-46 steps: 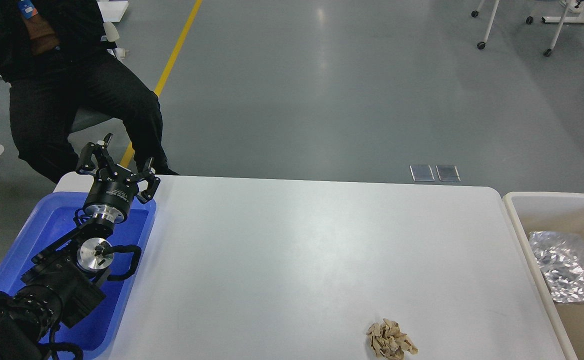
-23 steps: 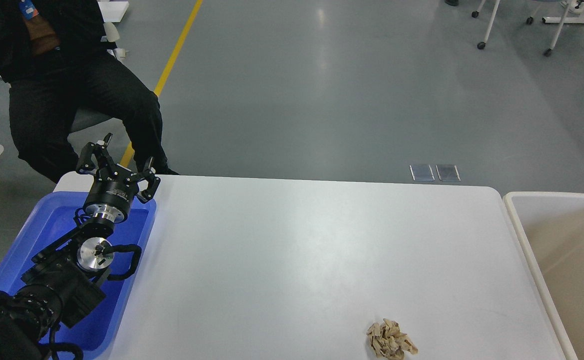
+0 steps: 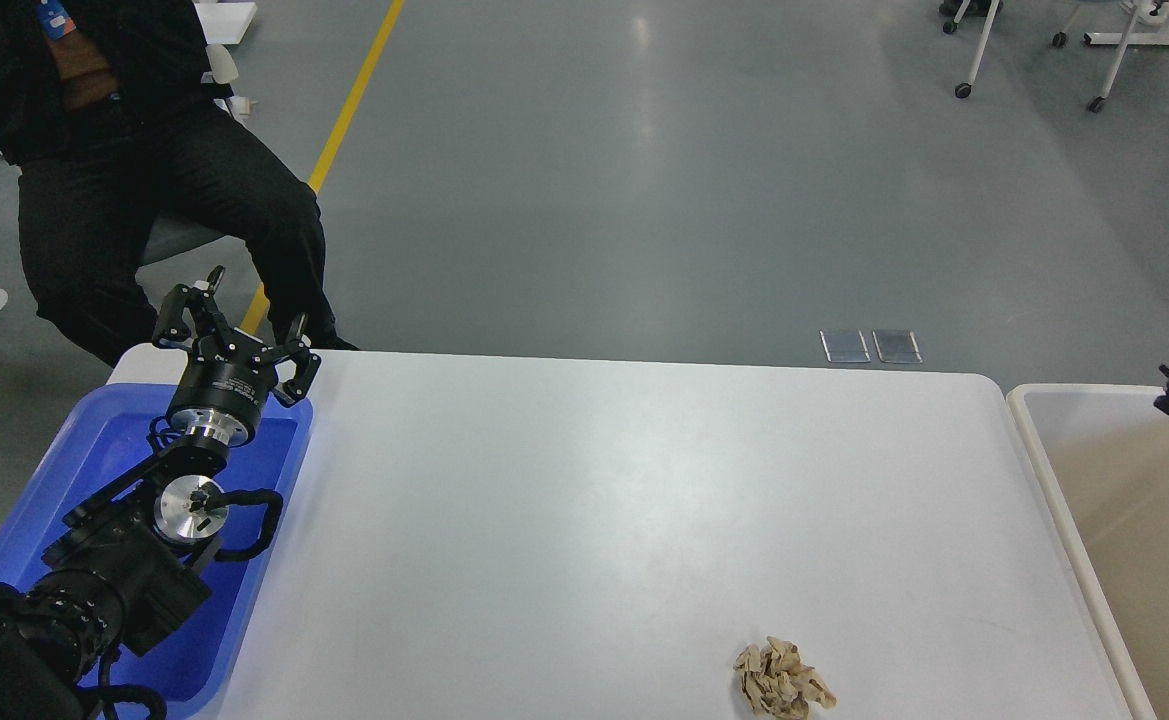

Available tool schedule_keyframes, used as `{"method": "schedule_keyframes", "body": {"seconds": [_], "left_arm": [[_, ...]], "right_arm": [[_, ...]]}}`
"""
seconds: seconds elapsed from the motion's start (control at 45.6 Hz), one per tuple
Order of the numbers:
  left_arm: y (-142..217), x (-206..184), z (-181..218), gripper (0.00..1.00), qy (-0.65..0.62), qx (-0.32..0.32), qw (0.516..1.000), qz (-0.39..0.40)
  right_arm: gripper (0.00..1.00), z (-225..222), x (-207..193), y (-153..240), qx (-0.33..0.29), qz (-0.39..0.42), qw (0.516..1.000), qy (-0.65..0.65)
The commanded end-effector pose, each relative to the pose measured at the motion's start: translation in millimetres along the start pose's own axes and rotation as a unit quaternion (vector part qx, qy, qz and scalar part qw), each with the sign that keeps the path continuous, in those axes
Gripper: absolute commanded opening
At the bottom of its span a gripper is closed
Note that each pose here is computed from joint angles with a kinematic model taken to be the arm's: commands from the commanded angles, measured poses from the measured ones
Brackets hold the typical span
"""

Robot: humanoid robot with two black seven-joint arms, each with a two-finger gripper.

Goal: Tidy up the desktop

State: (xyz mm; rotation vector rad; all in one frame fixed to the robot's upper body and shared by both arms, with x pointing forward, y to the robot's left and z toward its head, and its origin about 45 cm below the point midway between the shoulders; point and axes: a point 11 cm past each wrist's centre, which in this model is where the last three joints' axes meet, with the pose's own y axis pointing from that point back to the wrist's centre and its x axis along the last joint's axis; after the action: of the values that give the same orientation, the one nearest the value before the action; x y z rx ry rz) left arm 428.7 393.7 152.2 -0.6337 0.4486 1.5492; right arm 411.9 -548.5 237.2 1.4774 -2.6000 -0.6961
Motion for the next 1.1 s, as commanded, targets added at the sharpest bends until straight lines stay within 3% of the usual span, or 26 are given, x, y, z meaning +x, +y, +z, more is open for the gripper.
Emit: {"method": "schedule_keyframes", "body": {"seconds": [0.0, 0.197, 0.614, 1.074], "left_arm": [[0, 0, 0, 1.0, 0.0, 0.0, 1.0, 0.0], [0, 0, 0, 1.0, 0.0, 0.0, 1.0, 0.0], [0, 0, 0, 1.0, 0.0, 0.0, 1.0, 0.0], [0, 0, 0, 1.0, 0.0, 0.0, 1.0, 0.0]], "right_arm": [[0.99, -27, -68, 6, 0.016, -0.138, 0.983, -0.118], [0.99, -8, -120, 14, 0.004, -0.262, 0.954, -0.147], [0.99, 51, -197, 26, -0.051, -0.329, 0.924, -0.187], [0.99, 91, -204, 30, -0.084, -0.333, 0.92, -0.191]]}}
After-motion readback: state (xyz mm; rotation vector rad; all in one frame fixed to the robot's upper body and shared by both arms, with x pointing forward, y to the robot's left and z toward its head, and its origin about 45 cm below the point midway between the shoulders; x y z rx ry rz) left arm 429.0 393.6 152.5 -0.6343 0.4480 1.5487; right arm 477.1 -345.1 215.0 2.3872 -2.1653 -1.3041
